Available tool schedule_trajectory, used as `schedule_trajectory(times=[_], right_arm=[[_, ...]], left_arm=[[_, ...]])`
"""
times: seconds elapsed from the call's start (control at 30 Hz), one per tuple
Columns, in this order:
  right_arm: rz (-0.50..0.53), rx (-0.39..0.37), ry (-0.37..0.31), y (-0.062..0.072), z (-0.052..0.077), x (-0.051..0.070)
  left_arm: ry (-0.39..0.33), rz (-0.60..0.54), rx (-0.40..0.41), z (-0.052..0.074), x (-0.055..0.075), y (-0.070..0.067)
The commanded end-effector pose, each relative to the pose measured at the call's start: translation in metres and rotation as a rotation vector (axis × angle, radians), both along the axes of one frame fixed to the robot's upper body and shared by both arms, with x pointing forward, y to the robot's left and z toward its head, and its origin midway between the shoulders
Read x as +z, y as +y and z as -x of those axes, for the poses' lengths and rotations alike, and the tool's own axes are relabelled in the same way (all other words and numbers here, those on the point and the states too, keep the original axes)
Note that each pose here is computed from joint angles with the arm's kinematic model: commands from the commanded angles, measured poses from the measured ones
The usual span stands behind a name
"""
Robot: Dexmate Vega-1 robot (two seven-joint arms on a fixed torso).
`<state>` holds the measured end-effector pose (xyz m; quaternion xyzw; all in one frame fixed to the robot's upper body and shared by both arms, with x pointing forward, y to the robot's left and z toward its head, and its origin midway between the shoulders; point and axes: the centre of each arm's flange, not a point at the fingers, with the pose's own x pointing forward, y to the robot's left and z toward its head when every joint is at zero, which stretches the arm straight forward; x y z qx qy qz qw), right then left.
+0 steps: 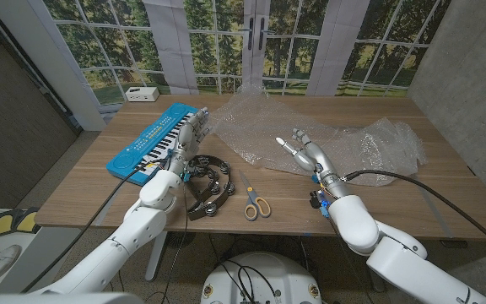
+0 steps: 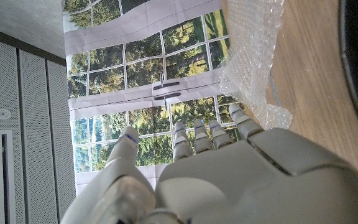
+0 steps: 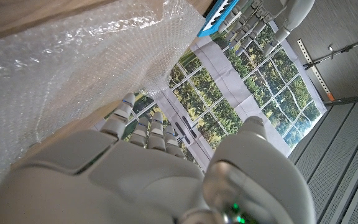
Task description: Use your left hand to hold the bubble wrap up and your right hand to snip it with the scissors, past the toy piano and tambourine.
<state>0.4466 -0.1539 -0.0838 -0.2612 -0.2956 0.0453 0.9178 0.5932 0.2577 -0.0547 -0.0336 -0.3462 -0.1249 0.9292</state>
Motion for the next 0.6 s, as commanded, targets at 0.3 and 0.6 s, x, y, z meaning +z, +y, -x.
schedule_trajectory(times=[0.3,0.6], right_arm=[[0.087,-0.027,0.005,0.0115,0.0049,0.0008],[0.086,-0.065,0.002,0.0135,0.0070,-0.0008]], left_arm=[[-0.016,-0.001,0.005,0.0038,0.0019,0.0054],[-0.041,0.071,0.016,0.0012,-0.0056,0.0068]])
